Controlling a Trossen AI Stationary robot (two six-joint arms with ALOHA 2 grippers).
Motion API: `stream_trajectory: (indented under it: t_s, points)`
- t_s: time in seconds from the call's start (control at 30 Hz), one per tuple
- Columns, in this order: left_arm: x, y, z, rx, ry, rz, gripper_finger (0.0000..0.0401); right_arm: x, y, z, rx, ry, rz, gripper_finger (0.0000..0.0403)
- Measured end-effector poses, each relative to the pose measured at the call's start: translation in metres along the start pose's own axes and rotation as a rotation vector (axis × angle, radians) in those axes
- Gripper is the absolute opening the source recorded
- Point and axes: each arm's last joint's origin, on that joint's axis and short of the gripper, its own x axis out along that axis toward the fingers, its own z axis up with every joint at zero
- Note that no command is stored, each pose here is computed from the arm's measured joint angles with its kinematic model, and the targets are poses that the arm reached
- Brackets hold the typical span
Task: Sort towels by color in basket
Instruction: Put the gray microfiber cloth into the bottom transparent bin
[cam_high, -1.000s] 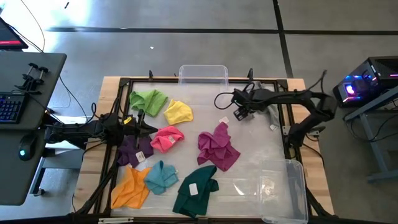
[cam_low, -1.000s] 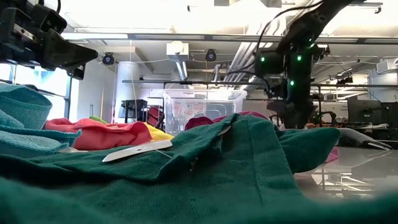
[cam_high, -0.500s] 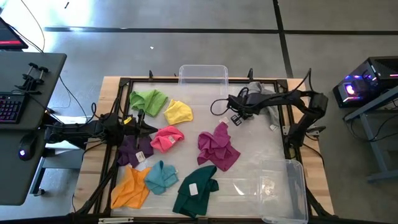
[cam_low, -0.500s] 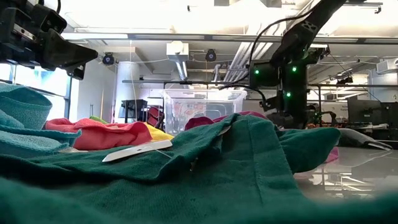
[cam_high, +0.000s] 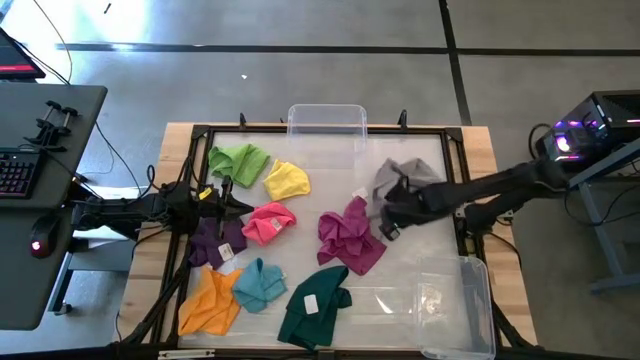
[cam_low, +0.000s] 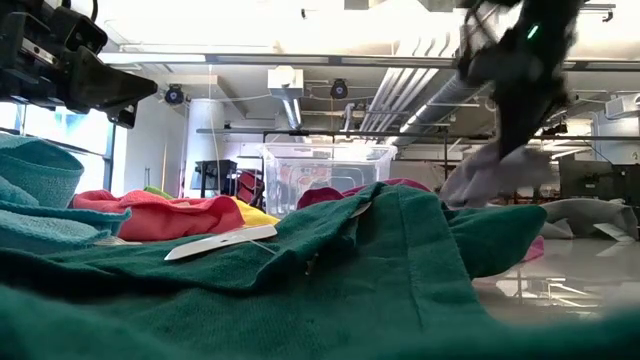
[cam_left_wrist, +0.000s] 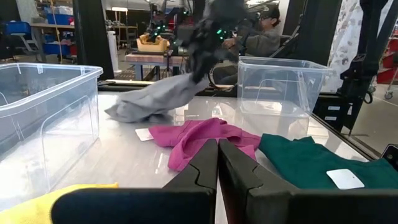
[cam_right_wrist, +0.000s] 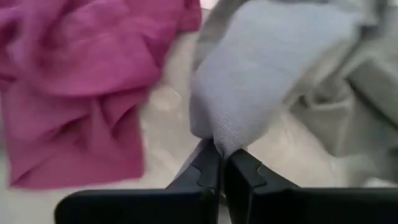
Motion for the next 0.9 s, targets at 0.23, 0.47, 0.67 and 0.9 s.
stream_trajectory:
  t_s: [0.23,0.47,0.67,0.9]
  points:
    - [0.000,0.000,0.000,0.000,0.000,0.000,0.0000,-0.041,-0.018,-0.013,0.034,-0.169,-0.234,0.0008]
    - [0.000,0.000,0.000,0.000,0.000,0.000,0.0000,-0.023,-0.035,-0.001,-0.014,-0.115,-0.346,0.0018]
    - [0.000,0.000,0.000,0.000,0.000,0.000,0.0001,-0.012,-0.051,0.013,-0.013,0.023,-0.350,0.0106]
    - [0.000,0.000,0.000,0.000,0.000,0.000,0.0001,-0.016,-0.067,0.028,0.075,0.051,-0.396,0.0228]
